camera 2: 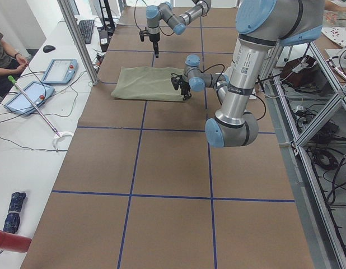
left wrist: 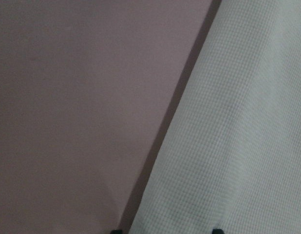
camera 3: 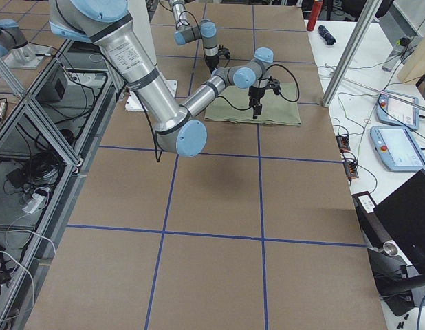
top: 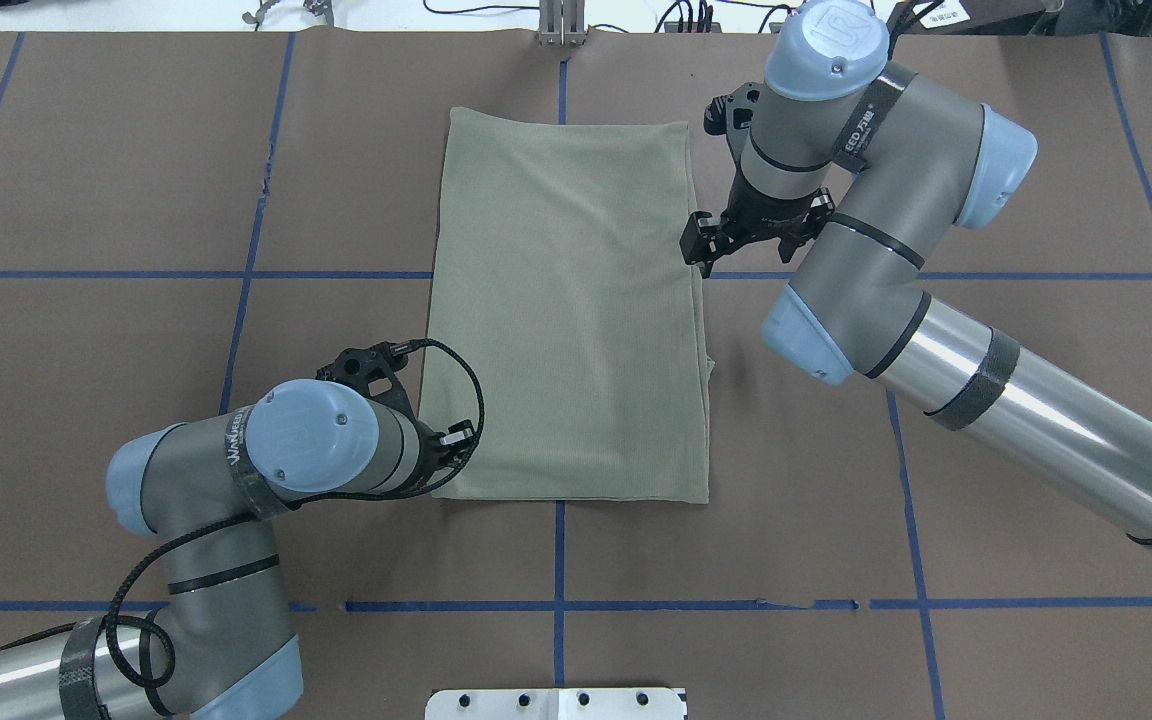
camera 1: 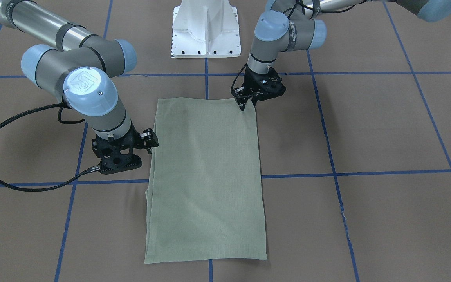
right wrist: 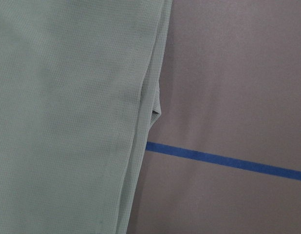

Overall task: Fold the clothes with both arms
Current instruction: 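Slide the right gripper along the folded side toward the robot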

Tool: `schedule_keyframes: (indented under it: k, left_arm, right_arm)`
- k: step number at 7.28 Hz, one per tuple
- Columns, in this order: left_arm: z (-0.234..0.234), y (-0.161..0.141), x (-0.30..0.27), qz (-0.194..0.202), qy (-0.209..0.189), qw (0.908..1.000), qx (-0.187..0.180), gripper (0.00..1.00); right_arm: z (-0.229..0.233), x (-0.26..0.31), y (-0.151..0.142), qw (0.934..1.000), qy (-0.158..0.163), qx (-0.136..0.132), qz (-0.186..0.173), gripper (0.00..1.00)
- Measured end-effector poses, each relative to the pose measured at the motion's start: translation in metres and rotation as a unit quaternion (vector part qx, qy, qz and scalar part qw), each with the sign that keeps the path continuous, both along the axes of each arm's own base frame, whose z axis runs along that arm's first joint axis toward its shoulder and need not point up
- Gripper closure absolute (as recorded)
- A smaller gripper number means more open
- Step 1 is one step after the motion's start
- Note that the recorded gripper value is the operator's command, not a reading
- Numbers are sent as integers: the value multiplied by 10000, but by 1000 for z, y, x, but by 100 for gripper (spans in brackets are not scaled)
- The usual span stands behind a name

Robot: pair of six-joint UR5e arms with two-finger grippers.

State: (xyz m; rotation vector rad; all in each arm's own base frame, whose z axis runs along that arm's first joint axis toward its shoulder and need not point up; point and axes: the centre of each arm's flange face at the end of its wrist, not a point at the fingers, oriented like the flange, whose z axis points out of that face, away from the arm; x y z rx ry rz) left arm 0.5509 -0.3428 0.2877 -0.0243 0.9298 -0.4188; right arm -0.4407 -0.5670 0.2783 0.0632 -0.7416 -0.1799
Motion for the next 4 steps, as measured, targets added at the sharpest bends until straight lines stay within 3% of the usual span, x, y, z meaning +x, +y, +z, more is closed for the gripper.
schedule_keyframes:
  k: [1, 4]
  left_arm:
    - [-2, 0, 0, -2, 17, 10000, 12, 100]
    - [-14, 3, -7, -4, 141, 9999, 52, 100]
  right_arm:
    - [1, 0, 0, 10000, 8, -4, 2, 0]
    - [8, 2, 2, 10000, 31, -45, 15, 0]
